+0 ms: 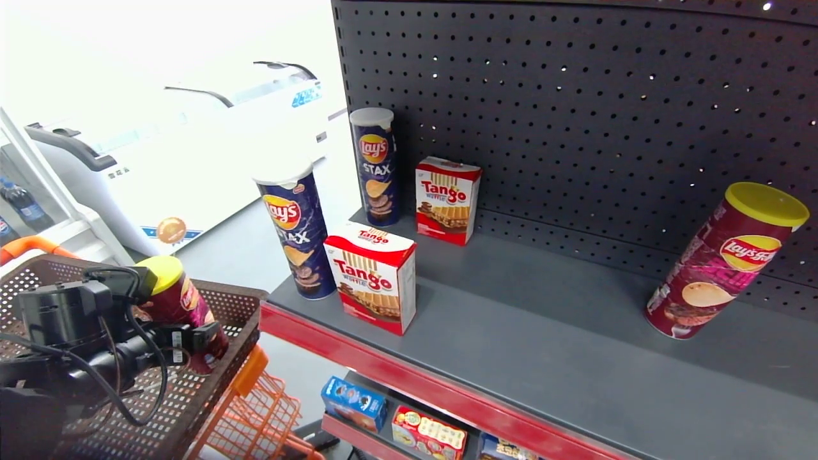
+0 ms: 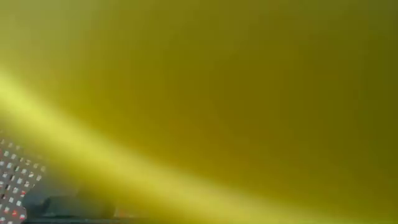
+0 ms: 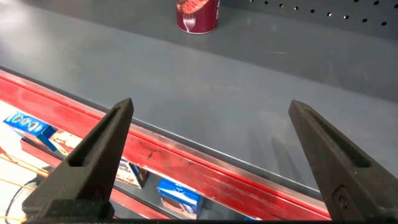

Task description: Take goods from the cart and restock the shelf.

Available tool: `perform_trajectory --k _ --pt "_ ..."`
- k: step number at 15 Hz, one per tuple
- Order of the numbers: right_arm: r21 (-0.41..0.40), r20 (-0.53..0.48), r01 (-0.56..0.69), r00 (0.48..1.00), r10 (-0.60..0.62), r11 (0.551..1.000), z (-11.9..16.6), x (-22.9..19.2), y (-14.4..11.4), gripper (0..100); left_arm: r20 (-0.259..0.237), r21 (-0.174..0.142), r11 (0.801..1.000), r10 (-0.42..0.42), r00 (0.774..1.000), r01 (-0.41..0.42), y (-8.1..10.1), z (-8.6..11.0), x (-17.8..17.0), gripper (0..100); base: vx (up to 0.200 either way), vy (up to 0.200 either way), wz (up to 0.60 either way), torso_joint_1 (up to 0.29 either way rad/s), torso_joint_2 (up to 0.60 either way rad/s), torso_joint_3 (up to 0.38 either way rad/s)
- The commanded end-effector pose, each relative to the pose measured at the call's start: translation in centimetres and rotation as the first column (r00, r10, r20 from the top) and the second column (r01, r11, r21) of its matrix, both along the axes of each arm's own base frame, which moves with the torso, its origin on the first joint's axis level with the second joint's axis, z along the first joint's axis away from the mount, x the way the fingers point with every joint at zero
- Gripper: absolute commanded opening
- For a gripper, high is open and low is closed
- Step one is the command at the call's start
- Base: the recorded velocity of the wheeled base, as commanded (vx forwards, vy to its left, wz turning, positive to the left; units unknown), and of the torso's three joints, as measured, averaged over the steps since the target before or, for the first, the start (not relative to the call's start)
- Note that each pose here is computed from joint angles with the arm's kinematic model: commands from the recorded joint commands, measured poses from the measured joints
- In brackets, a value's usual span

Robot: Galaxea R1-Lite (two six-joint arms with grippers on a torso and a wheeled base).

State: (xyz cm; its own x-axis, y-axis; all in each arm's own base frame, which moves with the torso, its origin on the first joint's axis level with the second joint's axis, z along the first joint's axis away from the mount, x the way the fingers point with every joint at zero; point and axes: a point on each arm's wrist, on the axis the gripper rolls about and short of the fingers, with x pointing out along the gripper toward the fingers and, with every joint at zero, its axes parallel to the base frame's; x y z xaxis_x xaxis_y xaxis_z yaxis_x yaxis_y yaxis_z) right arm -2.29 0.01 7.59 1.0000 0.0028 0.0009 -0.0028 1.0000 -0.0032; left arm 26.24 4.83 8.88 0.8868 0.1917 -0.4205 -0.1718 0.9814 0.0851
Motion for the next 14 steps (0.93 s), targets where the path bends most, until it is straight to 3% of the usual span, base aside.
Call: perform_trajectory --k 1,9,10,14 --pt "0.0 -0.001 0.0 1.0 0.0 1.0 0.0 0.0 0.0 100 -0.004 -0.001 1.0 0.002 1.0 -0.002 0.2 -0.3 0.7 100 0.0 0.0 0.0 0.0 0.0 0.0" --pt "0.0 -0.001 0.0 1.0 0.0 1.0 0.0 0.0 0.0 100 0.069 0.013 1.0 0.005 0.998 -0.005 0.6 0.4 2.5 100 0.0 0.0 0.0 0.0 0.0 0.0" --pt "0.0 -0.001 0.0 1.0 0.0 1.0 0.0 0.0 0.0 100 0.069 0.013 1.0 0.005 0.998 -0.005 0.7 0.4 2.8 0 0.0 0.0 0.0 0.0 0.0 0.0" --pt "-0.001 -0.002 0.0 1.0 0.0 1.0 -0.1 0.0 0.0 100 0.076 0.014 1.0 0.011 0.997 -0.012 0.9 0.4 3.0 0 0.0 0.0 0.0 0.0 0.0 0.0"
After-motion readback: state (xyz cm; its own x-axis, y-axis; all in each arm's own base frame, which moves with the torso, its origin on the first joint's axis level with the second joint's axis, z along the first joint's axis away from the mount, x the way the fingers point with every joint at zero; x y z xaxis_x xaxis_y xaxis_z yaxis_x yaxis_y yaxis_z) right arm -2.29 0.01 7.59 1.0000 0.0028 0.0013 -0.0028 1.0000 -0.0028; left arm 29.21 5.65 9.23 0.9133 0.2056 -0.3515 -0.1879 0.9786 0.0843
